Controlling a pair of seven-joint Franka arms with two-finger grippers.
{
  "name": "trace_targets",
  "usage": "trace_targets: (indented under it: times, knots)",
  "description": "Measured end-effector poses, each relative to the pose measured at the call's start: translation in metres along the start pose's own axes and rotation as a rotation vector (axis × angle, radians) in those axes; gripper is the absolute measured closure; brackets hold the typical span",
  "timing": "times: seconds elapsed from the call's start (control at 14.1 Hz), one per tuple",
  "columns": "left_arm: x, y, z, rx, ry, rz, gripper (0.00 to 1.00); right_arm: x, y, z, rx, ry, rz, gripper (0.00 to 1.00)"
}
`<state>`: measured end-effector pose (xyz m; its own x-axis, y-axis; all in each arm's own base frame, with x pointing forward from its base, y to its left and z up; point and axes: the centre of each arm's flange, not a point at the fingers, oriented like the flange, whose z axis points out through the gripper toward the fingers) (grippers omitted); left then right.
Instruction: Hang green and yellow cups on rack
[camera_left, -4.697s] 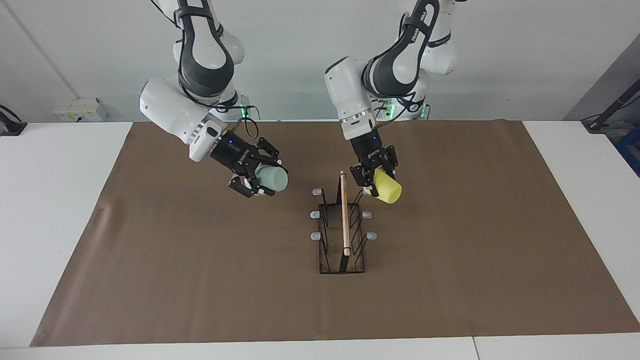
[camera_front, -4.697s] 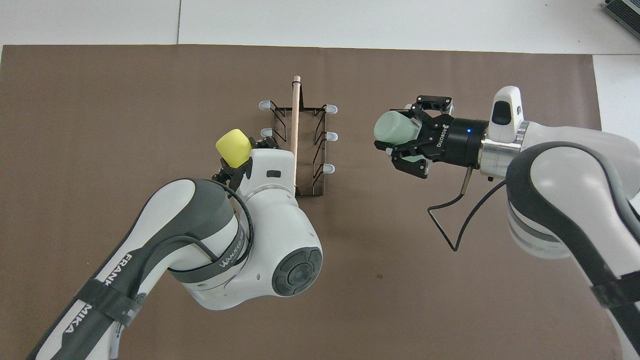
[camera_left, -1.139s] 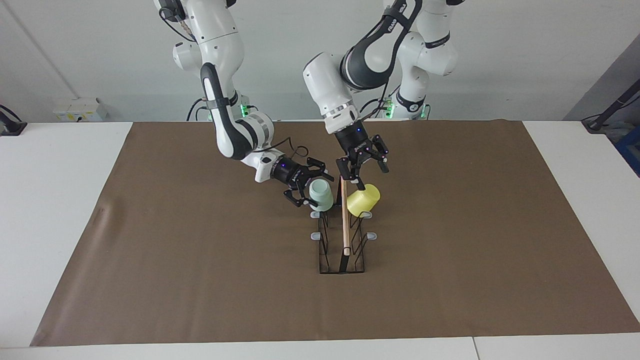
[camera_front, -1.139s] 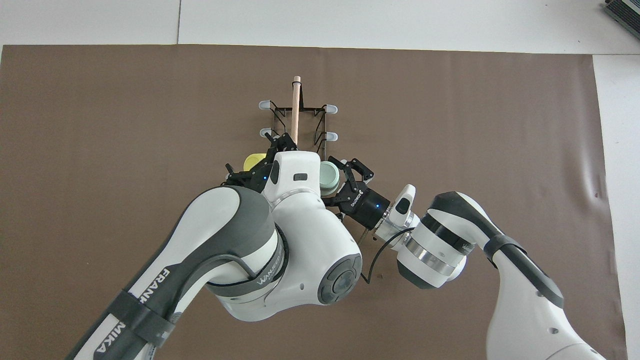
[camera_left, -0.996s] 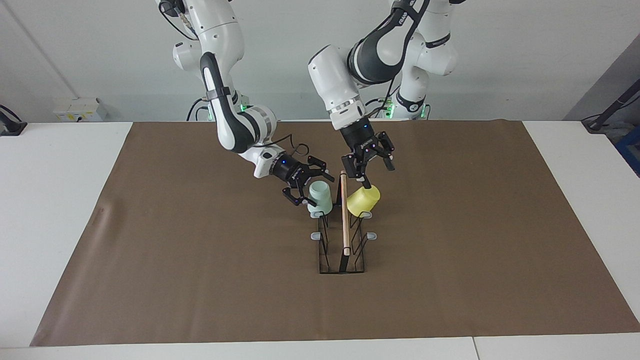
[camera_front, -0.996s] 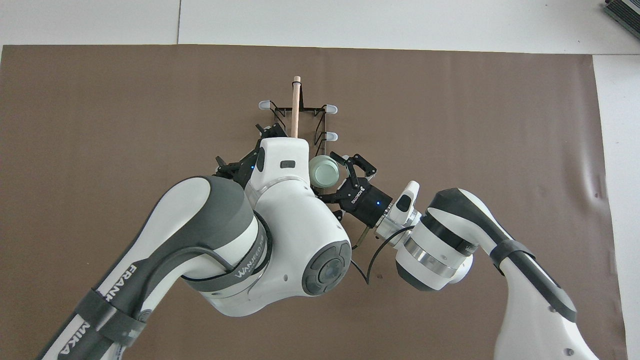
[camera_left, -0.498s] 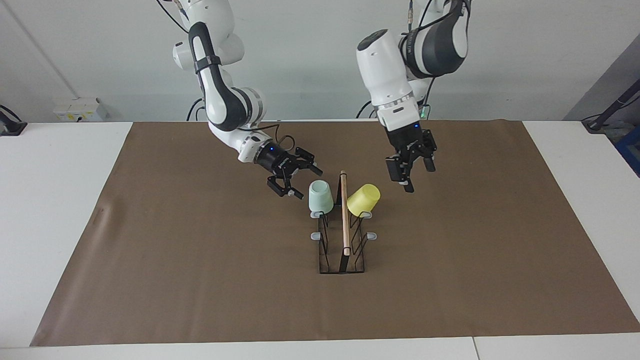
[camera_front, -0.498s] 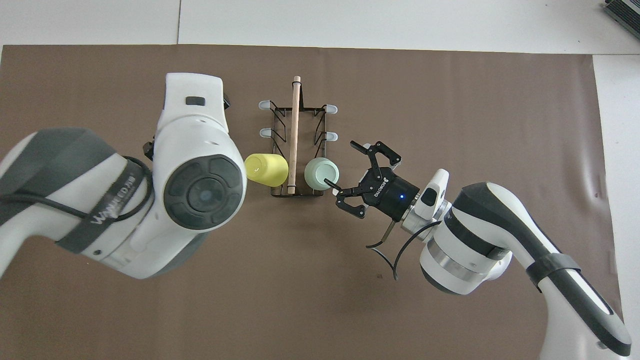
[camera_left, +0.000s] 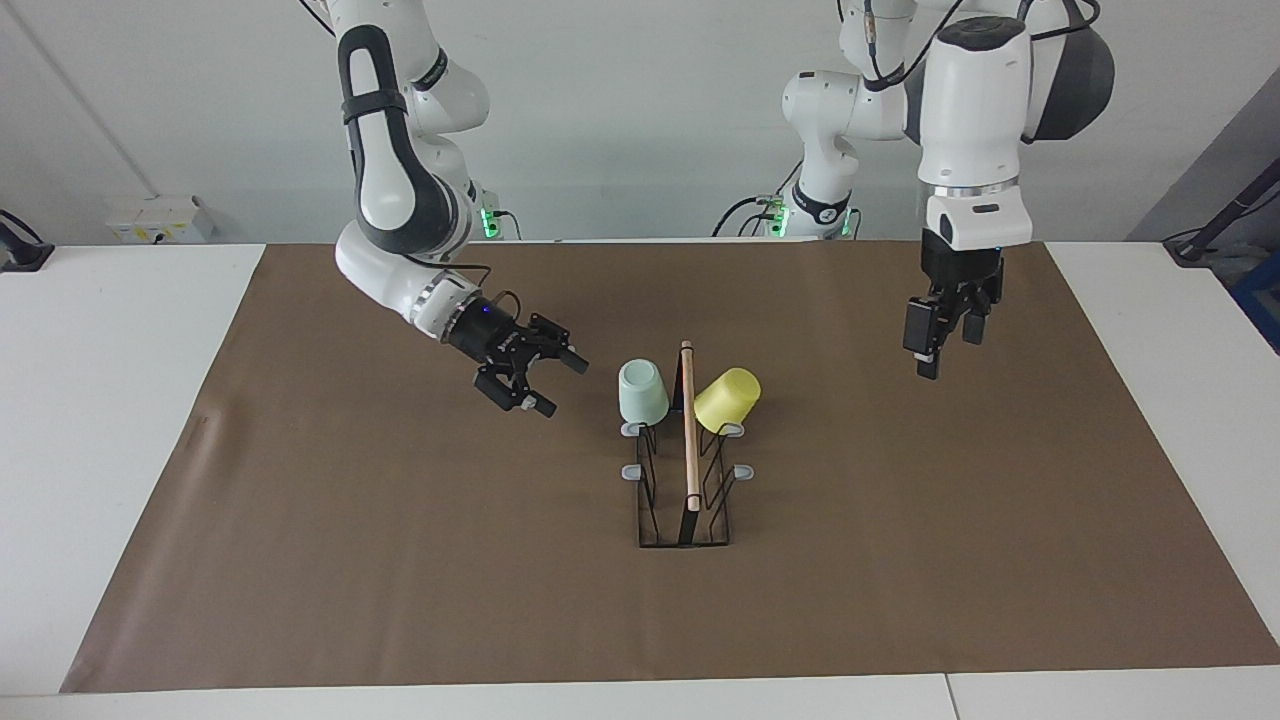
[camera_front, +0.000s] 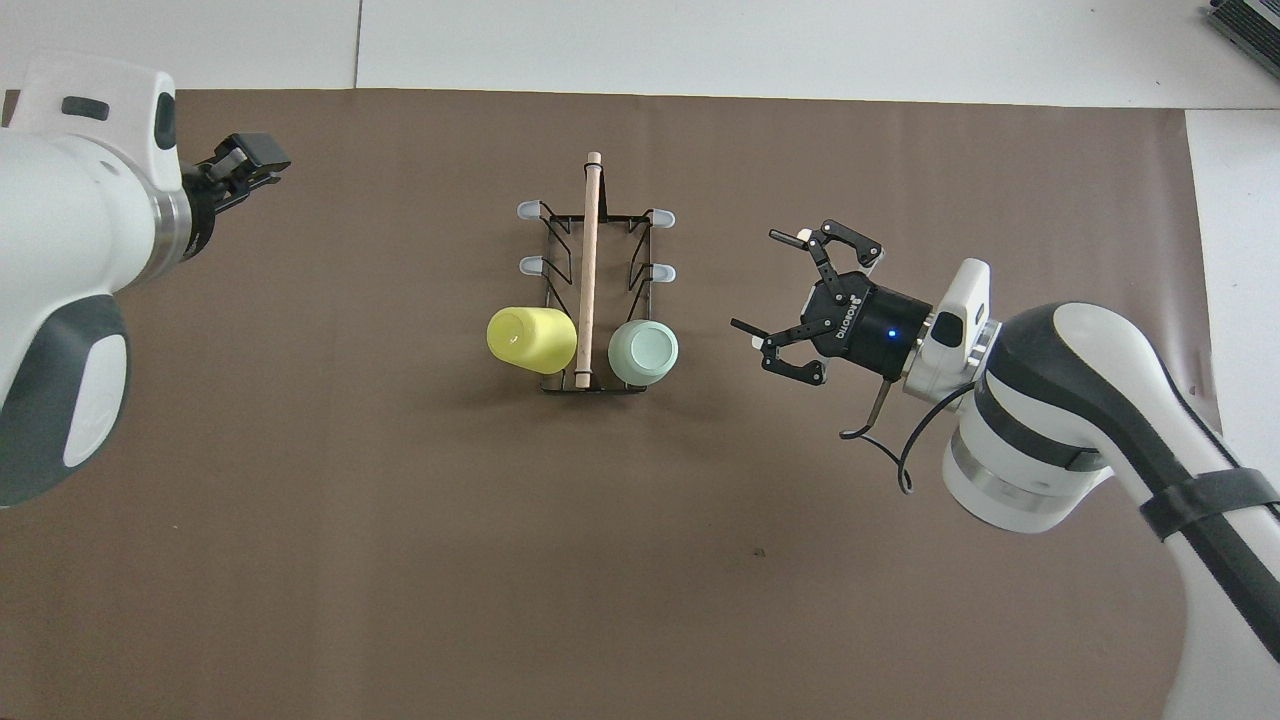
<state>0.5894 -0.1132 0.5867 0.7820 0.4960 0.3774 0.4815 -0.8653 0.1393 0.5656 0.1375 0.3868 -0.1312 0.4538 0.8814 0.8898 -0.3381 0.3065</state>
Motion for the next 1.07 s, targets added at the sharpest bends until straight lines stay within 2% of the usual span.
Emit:
trace_targets:
  times: [0.21, 0.36, 0.78, 1.07]
  knots:
    - [0.029, -0.04, 0.008, -0.061, -0.068, 0.085, 0.0, -0.004, 0.044, -0.033, 0.101, -0.047, -0.043, 0.0]
    - [0.04, -0.06, 0.013, -0.055, -0.085, 0.144, 0.0, 0.001, 0.068, -0.049, 0.169, -0.108, -0.037, 0.0]
    - [0.05, -0.115, 0.016, -0.013, -0.223, 0.433, 0.0, 0.064, 0.093, -0.053, 0.334, -0.442, 0.101, 0.0]
    - [0.051, -0.128, -0.028, -0.004, -0.318, 0.516, 0.0, 0.101, 0.086, -0.077, 0.371, -0.686, 0.304, 0.0]
